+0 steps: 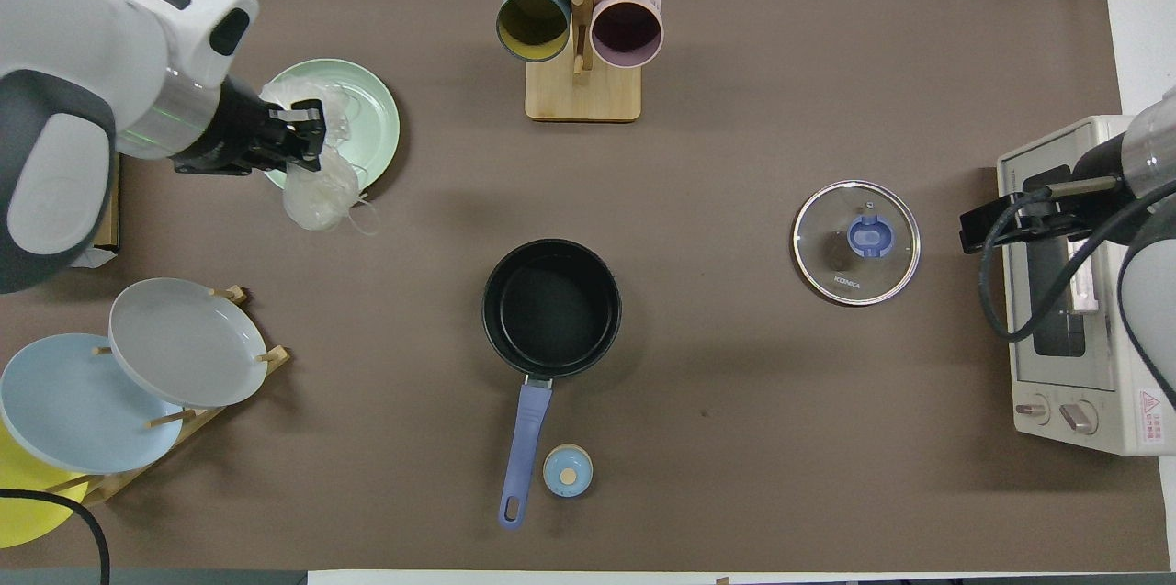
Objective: Transfer vermicelli from pot to plate
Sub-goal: 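Carry the vermicelli with the left gripper over the pale green plate, then lower the vermicelli onto the green plate and open the left gripper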
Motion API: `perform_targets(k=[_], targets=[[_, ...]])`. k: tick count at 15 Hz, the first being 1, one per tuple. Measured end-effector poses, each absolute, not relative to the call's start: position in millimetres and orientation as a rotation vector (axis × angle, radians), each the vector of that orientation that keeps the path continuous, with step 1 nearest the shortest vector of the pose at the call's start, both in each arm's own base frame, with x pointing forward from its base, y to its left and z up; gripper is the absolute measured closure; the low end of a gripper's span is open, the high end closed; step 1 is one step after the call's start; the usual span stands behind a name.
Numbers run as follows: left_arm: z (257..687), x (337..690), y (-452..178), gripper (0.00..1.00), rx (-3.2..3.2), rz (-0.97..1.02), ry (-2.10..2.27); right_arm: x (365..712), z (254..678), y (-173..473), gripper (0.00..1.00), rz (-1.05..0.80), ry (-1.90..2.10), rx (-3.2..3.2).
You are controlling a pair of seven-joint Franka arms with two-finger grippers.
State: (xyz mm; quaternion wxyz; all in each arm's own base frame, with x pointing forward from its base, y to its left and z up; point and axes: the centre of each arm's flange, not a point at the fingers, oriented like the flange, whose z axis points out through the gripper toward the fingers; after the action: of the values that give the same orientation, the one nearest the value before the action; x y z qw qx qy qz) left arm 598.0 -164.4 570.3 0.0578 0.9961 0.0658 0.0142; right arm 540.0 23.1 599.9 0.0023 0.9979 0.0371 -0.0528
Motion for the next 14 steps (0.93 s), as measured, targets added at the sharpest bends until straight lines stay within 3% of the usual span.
perform_targets(k=[6, 10, 14], targets=[[466, 658, -125, 0.85, 3.019, 0.14, 0.068, 538, 619, 13, 0.0, -0.146, 0.086, 3.133], [386, 672, -114, 0.85, 3.028, 0.173, -0.031, 538, 619, -9, 0.0, -0.146, 0.021, 3.136], [366, 671, -110, 0.85, 3.031, 0.182, -0.096, 538, 620, -19, 0.0, -0.141, -0.008, 3.137]])
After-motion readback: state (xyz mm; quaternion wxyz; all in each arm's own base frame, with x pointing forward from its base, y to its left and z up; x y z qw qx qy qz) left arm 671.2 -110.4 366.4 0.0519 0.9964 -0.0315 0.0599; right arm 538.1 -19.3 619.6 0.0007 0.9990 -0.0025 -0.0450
